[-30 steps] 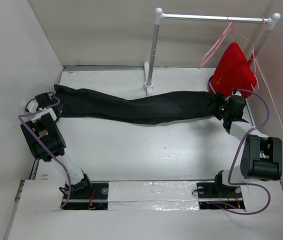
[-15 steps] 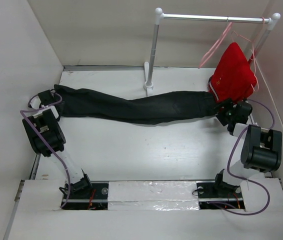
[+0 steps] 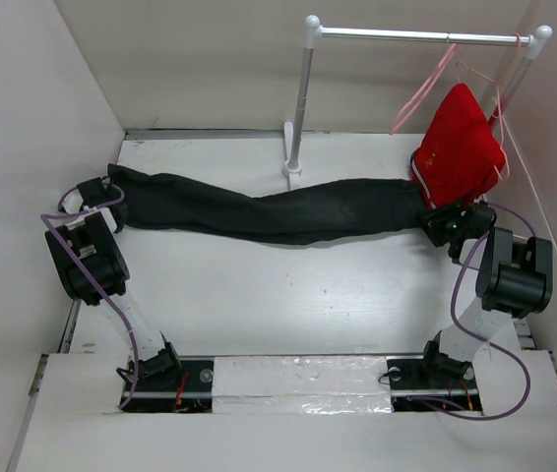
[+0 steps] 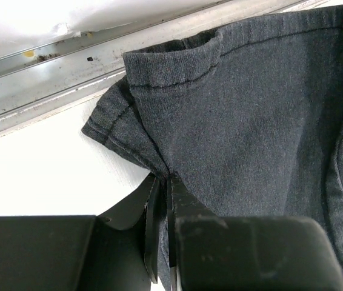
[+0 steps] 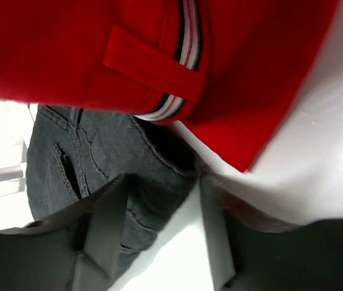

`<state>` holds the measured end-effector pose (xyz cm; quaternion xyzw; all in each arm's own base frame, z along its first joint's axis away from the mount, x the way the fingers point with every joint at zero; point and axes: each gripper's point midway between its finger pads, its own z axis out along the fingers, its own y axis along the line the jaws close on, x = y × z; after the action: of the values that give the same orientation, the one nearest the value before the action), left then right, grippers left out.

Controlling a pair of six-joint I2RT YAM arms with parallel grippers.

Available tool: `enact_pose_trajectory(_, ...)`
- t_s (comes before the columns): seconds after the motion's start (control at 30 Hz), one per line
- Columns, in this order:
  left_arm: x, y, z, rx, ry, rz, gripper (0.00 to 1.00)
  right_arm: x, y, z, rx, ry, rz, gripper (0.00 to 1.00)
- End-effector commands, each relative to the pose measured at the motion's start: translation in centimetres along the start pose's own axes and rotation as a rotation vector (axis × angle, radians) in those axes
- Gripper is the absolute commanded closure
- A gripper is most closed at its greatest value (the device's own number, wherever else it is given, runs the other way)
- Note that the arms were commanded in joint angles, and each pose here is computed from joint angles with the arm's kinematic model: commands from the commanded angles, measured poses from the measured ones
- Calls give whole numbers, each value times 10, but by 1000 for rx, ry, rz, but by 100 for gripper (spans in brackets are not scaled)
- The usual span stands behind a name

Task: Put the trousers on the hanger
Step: Fold the trousers at the center of the board.

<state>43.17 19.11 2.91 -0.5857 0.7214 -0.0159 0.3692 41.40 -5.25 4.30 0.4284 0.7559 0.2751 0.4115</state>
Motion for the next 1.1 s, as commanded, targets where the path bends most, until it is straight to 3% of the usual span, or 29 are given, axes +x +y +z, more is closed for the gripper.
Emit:
enact_pose_trajectory(0.0,-3,-6,-4,26,-8,32,100,5,27,12,-79,12,8,47)
enact_pose_trajectory(0.07,-11,-12,-9,38,-31,43,100,1,34,13,-92,-7,5,57)
enact_pose_trajectory(0.1,-14,-13,-11,42,-39,59,100,-2,37,12,-100,-16,11,70)
enact_pose_trajectory(0.2,-27,-20,-22,55,-74,90,100,-12,55,3,-145,-54,3,93)
enact_pose_trajectory(0.27,-40,-25,-34,53,-108,102,100,-23,78,-12,-195,-91,-32,100)
enact_pose_trajectory(0.47,-81,-54,-92,128,-212,116,100,-62,127,-75,-241,-244,-151,100)
enact_pose_trajectory(0.7,-106,-60,-140,201,-250,56,100,-103,140,-148,-277,-414,-178,100)
enact_pose_trajectory(0.87,-93,-63,-139,243,-201,31,100,-111,142,-150,-316,-390,-179,100)
enact_pose_trajectory(0.97,-94,-87,-142,306,-144,10,100,-123,161,-143,-357,-358,-171,100)
enact_pose_trajectory(1.07,-114,-116,-159,360,-171,-4,100,-142,187,-151,-411,-372,-161,100)
